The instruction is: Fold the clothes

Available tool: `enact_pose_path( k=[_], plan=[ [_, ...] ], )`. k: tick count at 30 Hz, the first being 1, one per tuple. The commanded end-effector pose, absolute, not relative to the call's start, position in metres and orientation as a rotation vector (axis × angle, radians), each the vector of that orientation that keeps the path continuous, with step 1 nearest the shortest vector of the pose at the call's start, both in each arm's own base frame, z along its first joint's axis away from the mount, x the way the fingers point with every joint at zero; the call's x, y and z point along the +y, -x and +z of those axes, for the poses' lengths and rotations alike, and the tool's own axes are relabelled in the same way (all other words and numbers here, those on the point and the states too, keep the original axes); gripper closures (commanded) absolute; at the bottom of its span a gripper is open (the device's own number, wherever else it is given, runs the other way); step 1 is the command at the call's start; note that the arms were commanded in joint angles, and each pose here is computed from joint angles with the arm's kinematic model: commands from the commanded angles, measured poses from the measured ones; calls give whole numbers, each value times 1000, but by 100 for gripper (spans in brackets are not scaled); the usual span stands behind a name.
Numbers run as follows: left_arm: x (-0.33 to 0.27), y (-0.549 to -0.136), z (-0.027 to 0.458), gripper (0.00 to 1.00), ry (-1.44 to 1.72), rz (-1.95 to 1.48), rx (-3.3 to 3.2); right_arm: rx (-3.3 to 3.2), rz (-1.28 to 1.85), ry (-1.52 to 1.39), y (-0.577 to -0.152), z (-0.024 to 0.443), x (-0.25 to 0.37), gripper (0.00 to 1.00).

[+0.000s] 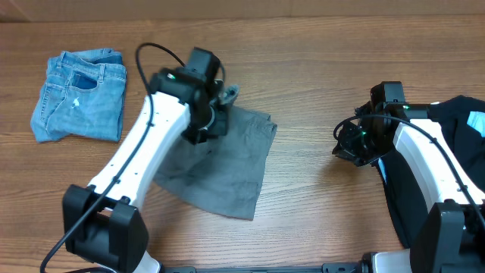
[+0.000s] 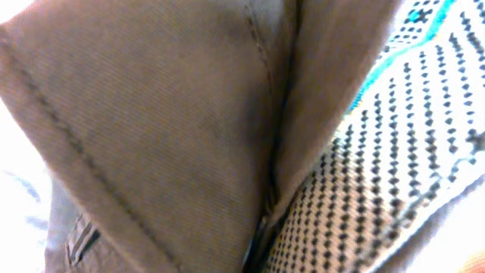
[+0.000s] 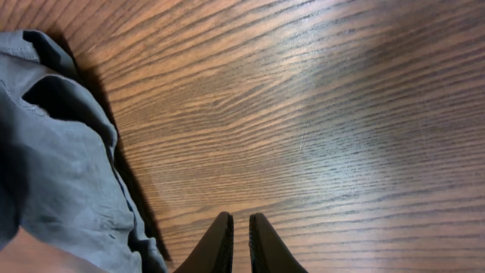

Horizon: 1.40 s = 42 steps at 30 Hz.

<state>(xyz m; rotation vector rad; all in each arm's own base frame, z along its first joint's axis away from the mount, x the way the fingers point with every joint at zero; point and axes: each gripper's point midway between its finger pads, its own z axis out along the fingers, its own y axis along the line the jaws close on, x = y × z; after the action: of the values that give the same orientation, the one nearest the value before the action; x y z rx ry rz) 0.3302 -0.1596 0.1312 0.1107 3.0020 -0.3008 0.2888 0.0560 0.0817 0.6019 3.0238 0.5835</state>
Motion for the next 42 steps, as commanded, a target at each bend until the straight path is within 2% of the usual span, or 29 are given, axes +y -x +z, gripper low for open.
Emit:
enact_pose_path(
  k=[1, 10, 11, 13, 14, 15, 16, 18, 20, 26, 27, 31, 35, 38, 42],
  plan=[
    [-172, -315, 104, 89, 23, -272, 3044, 3002, 573, -584, -291, 86, 53, 88],
    [-183, -303, 91, 87, 46, -325, 3077, 2983, 575, -574, -296, 85, 53, 87],
    [-186, -302, 92, 84, 43, -346, 3077, 2982, 576, -574, -296, 85, 53, 87],
    [-187, -303, 92, 76, 46, -353, 3076, 2983, 575, -575, -296, 84, 53, 87],
    [-187, -303, 92, 68, 55, -353, 3075, 2984, 575, -575, -295, 84, 53, 87],
    [-187, -303, 92, 54, 68, -357, 3075, 2984, 575, -575, -295, 84, 53, 87],
    [-191, -302, 93, 44, 77, -389, 3081, 2986, 575, -576, -295, 84, 53, 87],
    [-196, -300, 95, 38, 63, -440, 3087, 2991, 574, -578, -294, 84, 53, 87],
    [-195, -306, 106, 44, 47, -518, 3078, 2997, 573, -581, -292, 84, 53, 87],
    [-154, -340, 155, 44, 68, -544, 3000, 3009, 571, -459, -291, 84, 54, 83],
    [-146, -345, 161, 47, 50, -534, 2982, 3010, 577, -446, -291, 84, 56, 83],
    [-126, -350, 157, 72, 27, -507, 2977, 2957, 879, -135, -288, 100, 101, 82],
    [-113, -331, 130, 74, 26, -428, 3068, 2897, 1062, 98, -281, 114, 154, 69],
    [-108, -310, 104, 75, 41, -408, 3149, 2893, 1057, 181, -276, 114, 190, 44],
    [-103, -280, 64, 79, 63, -393, 3244, 2906, 824, 83, -285, 100, 217, 38]
  ],
)
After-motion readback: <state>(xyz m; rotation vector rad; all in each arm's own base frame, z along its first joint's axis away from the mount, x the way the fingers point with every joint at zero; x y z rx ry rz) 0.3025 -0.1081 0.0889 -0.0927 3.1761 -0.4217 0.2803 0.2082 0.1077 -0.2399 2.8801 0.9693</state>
